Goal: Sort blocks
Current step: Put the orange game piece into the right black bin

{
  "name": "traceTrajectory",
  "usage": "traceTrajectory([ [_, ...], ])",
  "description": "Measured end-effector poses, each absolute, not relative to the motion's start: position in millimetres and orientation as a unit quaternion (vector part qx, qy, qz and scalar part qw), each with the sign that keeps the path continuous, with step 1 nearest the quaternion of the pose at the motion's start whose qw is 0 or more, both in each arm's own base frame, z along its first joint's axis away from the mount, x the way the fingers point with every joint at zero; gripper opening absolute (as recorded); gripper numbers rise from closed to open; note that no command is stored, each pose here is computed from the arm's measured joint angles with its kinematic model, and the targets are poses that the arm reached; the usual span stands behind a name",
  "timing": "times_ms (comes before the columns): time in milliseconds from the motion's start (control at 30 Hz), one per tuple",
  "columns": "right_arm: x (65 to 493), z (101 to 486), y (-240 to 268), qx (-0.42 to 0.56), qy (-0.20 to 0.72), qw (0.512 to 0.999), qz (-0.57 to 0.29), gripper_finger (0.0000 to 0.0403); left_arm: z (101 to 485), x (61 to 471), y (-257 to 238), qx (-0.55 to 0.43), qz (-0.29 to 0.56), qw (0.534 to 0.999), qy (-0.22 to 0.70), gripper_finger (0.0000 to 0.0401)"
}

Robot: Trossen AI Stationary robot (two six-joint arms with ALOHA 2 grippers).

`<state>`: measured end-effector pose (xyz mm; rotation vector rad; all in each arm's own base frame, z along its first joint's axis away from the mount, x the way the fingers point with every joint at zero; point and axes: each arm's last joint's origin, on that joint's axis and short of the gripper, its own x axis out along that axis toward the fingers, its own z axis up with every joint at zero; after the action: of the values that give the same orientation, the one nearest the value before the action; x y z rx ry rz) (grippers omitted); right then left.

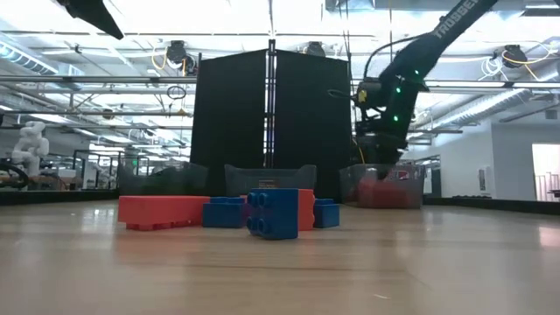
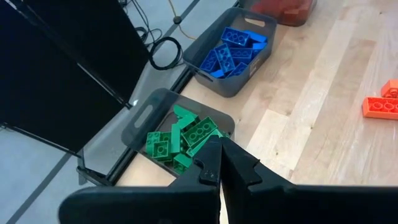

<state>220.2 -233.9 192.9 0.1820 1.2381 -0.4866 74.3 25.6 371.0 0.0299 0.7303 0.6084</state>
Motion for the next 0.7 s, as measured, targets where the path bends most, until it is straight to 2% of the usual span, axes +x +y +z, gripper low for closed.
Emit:
traceTrajectory([
  [233, 243, 261, -237, 0.064, 0.545, 0.807, -0.221, 0.0378, 371, 74, 26, 0.014, 0.293, 0.889, 0.352, 0.0],
  [400, 281, 313, -208, 0.09, 0.454, 0.875, -0.145, 0.038, 371, 74, 26, 0.014, 0.293, 0.889, 0.352, 0.0],
  [533, 317, 322, -162, 0.084, 0.422, 0.897, -0.103, 0.0379, 371, 74, 26, 0.014, 0.293, 0.889, 0.352, 0.0],
  [700, 356, 303, -102, 0.11, 0.435, 0.884, -0.131, 0.0379, 371, 74, 25, 0.013, 0.289, 0.89, 0.353, 0.0],
])
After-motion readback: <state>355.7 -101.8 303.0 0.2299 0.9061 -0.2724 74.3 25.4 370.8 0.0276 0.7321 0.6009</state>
